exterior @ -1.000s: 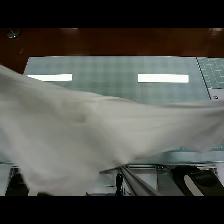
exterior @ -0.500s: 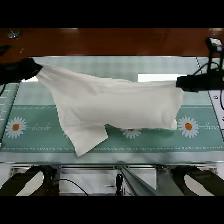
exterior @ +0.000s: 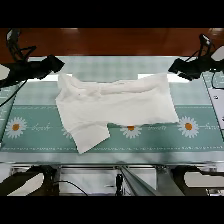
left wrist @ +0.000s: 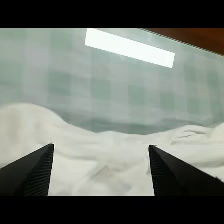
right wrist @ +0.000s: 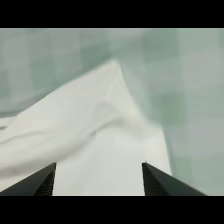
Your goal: Fold the shirts.
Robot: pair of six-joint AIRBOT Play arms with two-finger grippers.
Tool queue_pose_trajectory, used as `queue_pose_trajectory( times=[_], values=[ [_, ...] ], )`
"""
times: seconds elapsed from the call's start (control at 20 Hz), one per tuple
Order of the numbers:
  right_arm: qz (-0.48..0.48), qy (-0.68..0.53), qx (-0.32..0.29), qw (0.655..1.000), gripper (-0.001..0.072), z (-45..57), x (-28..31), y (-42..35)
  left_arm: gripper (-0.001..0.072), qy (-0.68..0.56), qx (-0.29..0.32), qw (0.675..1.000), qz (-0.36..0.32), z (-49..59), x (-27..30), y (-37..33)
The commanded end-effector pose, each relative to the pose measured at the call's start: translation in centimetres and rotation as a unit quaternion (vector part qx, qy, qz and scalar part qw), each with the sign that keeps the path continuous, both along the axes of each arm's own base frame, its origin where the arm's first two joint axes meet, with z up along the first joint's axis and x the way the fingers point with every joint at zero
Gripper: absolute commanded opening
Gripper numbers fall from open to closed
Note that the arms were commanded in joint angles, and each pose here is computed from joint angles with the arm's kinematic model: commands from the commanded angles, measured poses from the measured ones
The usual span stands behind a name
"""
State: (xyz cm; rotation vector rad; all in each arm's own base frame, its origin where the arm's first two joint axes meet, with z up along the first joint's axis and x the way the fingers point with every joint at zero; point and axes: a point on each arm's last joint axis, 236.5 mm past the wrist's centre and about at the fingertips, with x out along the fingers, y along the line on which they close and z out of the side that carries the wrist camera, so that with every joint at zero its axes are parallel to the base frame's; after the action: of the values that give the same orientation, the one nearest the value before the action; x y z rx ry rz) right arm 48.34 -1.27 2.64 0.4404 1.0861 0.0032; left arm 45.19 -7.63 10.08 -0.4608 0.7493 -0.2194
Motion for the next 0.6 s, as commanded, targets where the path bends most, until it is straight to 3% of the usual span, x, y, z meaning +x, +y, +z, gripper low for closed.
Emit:
queue_pose_trajectory(
  times=[0.0, 0.1, 0.25, 0.45, 0.55],
  values=[
    [-0.015, 0.087, -0.013, 0.996, 0.0622, -1.3, -4.8, -6.3, 0.0705, 0.099, 0.021, 0.995, -0.027, -2.9, -3.5, 2.2],
    [-0.038, 0.164, -0.035, 0.985, 0.0620, -2.5, -10.7, -10.8, 0.0705, 0.212, 0.029, 0.976, -0.027, -6.4, -8.4, 5.5],
    [-0.124, 0.180, 0.019, 0.976, 0.0621, -5.2, -17.3, -11.6, 0.0705, 0.344, -0.038, 0.938, 0.025, -11.6, -16.8, 7.9],
    [-0.117, 0.095, 0.099, 0.984, 0.0620, -7.2, -20.6, -5.7, 0.0705, 0.364, -0.121, 0.922, 0.054, -16.2, -23.0, 6.1],
    [-0.123, 0.064, 0.156, 0.978, 0.0620, -6.9, -20.4, -2.7, 0.0704, 0.351, -0.201, 0.912, 0.069, -17.7, -23.6, 3.7]
  ],
)
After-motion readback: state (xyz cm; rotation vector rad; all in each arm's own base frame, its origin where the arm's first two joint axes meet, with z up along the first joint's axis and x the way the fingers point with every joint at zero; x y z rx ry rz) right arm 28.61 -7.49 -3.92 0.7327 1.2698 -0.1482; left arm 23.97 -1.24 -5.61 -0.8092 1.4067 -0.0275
